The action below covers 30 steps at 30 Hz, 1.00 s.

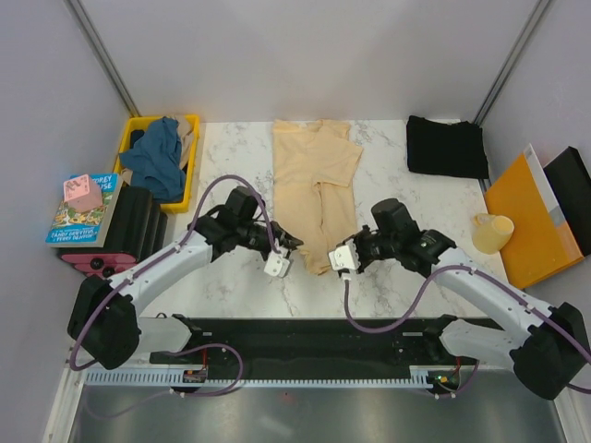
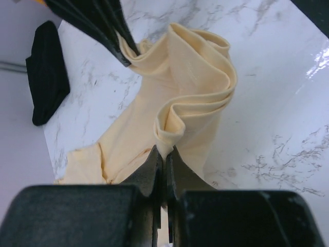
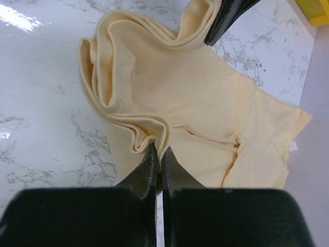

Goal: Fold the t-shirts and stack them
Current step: Fold the tshirt

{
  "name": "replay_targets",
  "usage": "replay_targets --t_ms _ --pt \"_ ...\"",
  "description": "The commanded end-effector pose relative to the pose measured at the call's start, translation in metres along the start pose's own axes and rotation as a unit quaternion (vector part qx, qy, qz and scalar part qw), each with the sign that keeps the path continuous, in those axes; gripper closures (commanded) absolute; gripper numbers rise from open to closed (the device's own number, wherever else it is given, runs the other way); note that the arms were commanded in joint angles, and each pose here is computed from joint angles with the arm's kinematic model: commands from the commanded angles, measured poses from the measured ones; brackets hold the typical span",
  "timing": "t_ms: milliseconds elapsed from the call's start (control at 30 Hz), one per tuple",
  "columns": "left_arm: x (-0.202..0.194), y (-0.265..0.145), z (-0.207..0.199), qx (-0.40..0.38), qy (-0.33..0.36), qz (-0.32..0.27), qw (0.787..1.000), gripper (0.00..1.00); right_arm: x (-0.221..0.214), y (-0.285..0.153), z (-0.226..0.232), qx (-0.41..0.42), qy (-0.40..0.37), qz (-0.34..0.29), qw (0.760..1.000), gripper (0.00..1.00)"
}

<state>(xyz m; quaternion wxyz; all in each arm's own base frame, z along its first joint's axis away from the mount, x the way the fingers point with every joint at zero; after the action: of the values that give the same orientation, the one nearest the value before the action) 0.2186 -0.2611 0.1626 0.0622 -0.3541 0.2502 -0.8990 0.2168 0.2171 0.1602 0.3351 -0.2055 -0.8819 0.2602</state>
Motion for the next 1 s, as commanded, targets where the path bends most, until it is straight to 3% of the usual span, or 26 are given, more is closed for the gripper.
replay_targets --t_ms 0,167,467,967 --pt "-0.007 -0.014 0.011 0.006 -0.144 0.019 0.989 0.98 0.005 -0.005 -0.022 -0.016 0.105 0.008 0.994 1.00" --pt "-0.024 -0.024 0.020 0.015 -0.162 0.037 0.986 0.98 -0.020 0.000 -0.034 -0.019 0.128 0.042 0.991 1.00" --pt "-0.088 -0.034 0.034 0.034 -0.198 0.103 0.974 0.98 -0.080 0.007 -0.075 -0.083 0.146 0.117 0.979 1.00" --pt "-0.167 -0.018 0.093 0.050 -0.180 0.135 0.973 0.98 -0.131 0.035 -0.113 -0.119 0.161 0.146 0.969 1.00"
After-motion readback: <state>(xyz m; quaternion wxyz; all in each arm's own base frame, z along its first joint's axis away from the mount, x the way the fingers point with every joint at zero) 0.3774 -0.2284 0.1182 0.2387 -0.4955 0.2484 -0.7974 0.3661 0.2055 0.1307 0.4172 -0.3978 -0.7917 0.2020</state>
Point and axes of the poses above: each gripper's point midway between its finger pads, its own y axis out along the fingers, its own z axis along the line the jaws close on, x = y × z, the point moved 2 cm from there along -y, back along the fingers, and after that the axes turned 4 degrees about -y, right-handed, at the moved point
